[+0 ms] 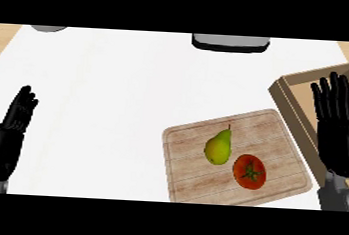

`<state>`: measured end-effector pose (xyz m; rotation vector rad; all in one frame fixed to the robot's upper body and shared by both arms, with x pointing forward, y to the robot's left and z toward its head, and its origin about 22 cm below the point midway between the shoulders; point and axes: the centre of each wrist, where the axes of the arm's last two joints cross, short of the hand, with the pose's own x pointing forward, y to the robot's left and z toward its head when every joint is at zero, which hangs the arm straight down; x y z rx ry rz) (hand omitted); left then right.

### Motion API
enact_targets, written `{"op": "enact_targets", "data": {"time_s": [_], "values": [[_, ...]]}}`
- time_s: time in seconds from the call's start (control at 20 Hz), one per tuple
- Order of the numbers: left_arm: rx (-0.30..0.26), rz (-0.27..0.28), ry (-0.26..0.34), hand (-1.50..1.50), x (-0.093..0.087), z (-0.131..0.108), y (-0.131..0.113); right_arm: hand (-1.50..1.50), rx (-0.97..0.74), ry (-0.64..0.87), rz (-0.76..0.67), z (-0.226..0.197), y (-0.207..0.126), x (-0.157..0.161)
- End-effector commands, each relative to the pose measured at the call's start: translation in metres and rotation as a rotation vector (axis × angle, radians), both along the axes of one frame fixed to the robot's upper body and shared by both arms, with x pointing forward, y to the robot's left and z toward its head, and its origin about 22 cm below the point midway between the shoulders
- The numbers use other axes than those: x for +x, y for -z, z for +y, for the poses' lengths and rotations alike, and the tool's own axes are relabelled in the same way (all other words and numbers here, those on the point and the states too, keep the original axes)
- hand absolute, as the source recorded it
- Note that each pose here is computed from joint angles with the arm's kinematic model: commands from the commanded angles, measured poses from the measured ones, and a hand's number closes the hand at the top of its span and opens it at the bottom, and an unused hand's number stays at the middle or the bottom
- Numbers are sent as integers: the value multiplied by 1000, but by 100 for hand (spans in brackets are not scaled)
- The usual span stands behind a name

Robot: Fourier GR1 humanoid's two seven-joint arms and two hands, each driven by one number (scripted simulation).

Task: Pick the tomato from the cutting board and place it in the cardboard box

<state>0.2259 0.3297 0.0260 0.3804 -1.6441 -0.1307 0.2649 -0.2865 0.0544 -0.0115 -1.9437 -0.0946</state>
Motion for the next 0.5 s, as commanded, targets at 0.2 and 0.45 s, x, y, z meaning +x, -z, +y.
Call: {"op": "enact_targets", "data": {"time_s": [0.2,0.45], "values": [[-195,18,-111,0,0,-5,3,150,47,699,12,-57,31,-84],[-336,68,-70,0,2,-28,4,-150,-163,1107,263,-75,81,-170]]}}
